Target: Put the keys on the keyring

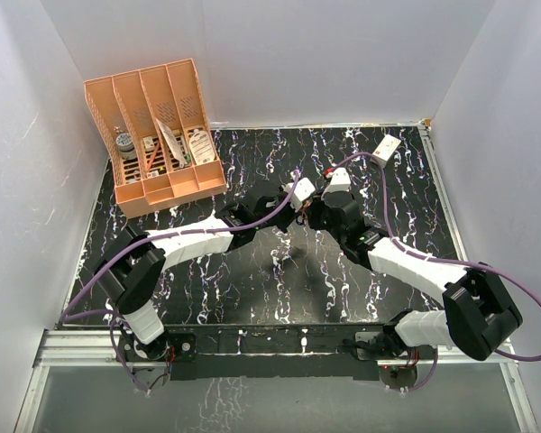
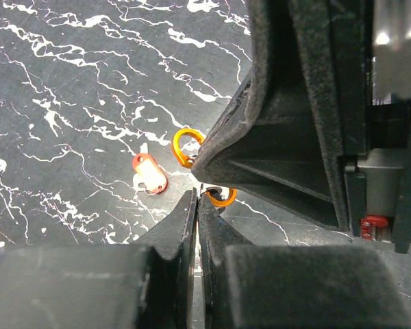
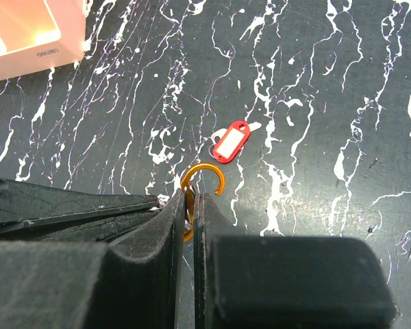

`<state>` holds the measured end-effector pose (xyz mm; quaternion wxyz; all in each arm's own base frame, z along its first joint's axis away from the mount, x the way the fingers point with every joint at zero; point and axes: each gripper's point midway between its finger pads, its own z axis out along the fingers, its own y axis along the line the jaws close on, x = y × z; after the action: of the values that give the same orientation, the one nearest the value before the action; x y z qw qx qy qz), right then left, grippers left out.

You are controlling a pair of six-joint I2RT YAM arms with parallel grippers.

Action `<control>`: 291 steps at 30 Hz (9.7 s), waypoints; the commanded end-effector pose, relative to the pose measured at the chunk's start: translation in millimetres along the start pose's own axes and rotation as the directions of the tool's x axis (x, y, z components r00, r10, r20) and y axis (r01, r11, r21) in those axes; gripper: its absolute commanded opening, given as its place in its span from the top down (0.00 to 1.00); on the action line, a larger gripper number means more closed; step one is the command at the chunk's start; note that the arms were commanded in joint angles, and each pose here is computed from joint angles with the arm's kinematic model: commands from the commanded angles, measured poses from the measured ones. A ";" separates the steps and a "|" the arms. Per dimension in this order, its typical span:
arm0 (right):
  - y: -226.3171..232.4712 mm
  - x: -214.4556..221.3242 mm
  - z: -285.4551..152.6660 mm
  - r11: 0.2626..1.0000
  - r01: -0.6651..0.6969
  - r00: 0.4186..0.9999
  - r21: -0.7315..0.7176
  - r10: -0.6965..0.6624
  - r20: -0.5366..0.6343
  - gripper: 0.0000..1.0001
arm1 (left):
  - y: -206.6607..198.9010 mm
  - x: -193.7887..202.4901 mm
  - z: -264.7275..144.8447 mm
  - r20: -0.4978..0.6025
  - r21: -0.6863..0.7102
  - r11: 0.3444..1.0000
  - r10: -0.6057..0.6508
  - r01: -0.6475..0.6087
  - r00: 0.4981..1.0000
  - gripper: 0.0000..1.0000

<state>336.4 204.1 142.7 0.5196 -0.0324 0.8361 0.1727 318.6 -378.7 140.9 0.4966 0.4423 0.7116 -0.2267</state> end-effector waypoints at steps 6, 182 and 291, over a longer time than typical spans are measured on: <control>10.3 -34.5 -2.9 1.000 -0.009 0.996 -0.018 0.010 0.092 1.00 | -4.6 -15.4 -6.7 0.037 0.022 0.999 0.045 -0.045 0.998 1.00; -44.3 -81.0 -74.7 0.957 -0.272 0.878 0.098 0.206 0.431 1.00 | 50.2 106.9 75.7 -0.183 -0.344 0.631 -0.772 0.695 0.609 0.64; -21.8 -81.6 -30.1 0.996 -0.078 0.905 0.053 0.049 0.424 1.00 | 33.5 -89.7 -26.6 0.107 0.108 0.607 -0.794 0.787 0.598 1.00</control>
<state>346.1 164.3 204.9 0.6524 0.0463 0.7393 0.1600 344.3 -376.0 194.6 0.3636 0.0854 0.8154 -0.4422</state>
